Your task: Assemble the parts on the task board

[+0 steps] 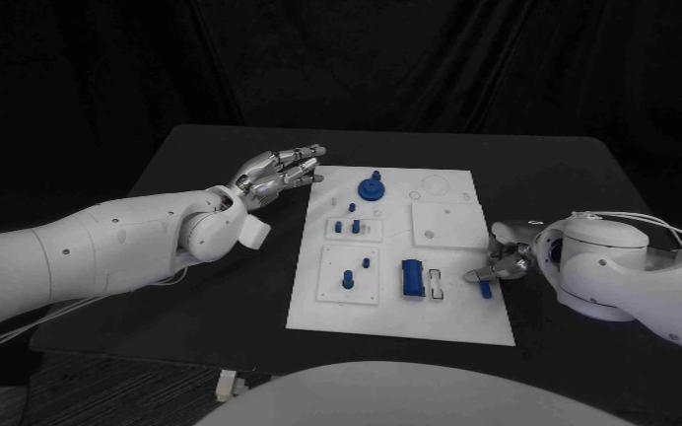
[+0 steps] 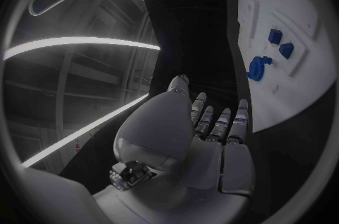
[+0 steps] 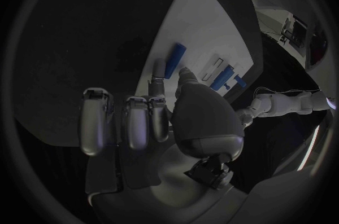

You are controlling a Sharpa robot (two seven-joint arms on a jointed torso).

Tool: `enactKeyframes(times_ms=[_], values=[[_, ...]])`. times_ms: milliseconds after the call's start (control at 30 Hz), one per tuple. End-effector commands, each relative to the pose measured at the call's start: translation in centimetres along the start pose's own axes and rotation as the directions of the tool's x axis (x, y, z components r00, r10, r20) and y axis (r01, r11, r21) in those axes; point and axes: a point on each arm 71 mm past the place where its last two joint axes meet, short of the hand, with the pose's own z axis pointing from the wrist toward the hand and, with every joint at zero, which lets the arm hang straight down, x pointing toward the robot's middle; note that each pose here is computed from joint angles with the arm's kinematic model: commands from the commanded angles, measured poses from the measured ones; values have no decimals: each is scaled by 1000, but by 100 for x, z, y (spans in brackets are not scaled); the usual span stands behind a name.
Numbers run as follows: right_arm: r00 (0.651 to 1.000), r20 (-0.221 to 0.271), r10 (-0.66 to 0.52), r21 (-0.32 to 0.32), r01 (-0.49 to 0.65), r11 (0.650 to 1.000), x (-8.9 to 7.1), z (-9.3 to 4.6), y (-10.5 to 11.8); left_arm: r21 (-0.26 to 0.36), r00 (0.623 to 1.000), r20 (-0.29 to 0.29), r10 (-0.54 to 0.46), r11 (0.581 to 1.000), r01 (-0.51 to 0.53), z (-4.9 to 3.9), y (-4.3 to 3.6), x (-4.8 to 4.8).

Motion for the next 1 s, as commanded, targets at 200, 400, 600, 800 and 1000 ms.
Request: enactKeyframes(times_ms=[200,400,600,800,1000], values=[[999,-48,-14,21,15,1000,92,35,-1,10,1000,-11,-15,1000,15,8,-1,23],[998,-61,-12,20,13,1000,135,59,13,9,1000,-13,-16,1000,16,9,2,27],[995,-75,60,17,-59,998,161,64,19,9,1000,-12,-16,1000,16,5,4,25],[980,-83,181,18,-180,983,176,48,-3,8,1000,-12,-16,1000,16,2,5,22],[958,-82,275,21,-274,962,183,25,-27,8,1000,-13,-17,1000,17,3,9,24]])
